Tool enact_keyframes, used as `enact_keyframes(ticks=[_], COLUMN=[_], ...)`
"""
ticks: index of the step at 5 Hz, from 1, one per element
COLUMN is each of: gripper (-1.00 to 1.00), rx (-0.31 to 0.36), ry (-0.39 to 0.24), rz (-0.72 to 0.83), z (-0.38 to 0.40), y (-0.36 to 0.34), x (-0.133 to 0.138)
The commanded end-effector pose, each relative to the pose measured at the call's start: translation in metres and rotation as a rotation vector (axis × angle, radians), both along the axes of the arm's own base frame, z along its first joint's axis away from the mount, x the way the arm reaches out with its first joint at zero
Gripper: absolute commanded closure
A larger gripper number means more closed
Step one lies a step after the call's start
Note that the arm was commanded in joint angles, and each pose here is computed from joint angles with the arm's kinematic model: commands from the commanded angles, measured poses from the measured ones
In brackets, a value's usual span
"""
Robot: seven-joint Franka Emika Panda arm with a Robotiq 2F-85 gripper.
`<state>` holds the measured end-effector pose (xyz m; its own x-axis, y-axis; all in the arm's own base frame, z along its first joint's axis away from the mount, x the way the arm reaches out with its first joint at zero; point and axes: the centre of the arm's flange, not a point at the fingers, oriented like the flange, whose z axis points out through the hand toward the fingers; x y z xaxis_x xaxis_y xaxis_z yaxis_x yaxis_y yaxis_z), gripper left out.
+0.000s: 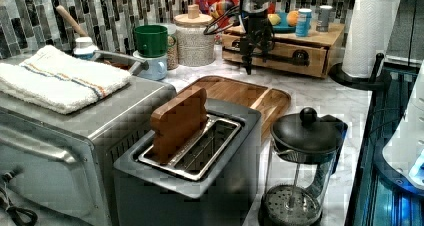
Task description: Open the drawer.
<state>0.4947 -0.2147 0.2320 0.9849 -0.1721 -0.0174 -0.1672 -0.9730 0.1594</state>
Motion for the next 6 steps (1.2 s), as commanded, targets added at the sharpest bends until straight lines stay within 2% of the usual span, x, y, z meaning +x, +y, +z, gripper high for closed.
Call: enact_keyframes(ticks=[1,3,5,6], gripper=[-1.00,-1.00,-1.00,-1.00], rx=[0.062,0.087,0.128,0.129], ry=[-0.016,0.022,0.005,0.005], rz=[0.206,0.116,0.031,0.031], z=[0.009,0.020,0.028,0.028], y=[0.218,0.227,0.245,0.245], x=[0.035,0.029,0.034,0.034])
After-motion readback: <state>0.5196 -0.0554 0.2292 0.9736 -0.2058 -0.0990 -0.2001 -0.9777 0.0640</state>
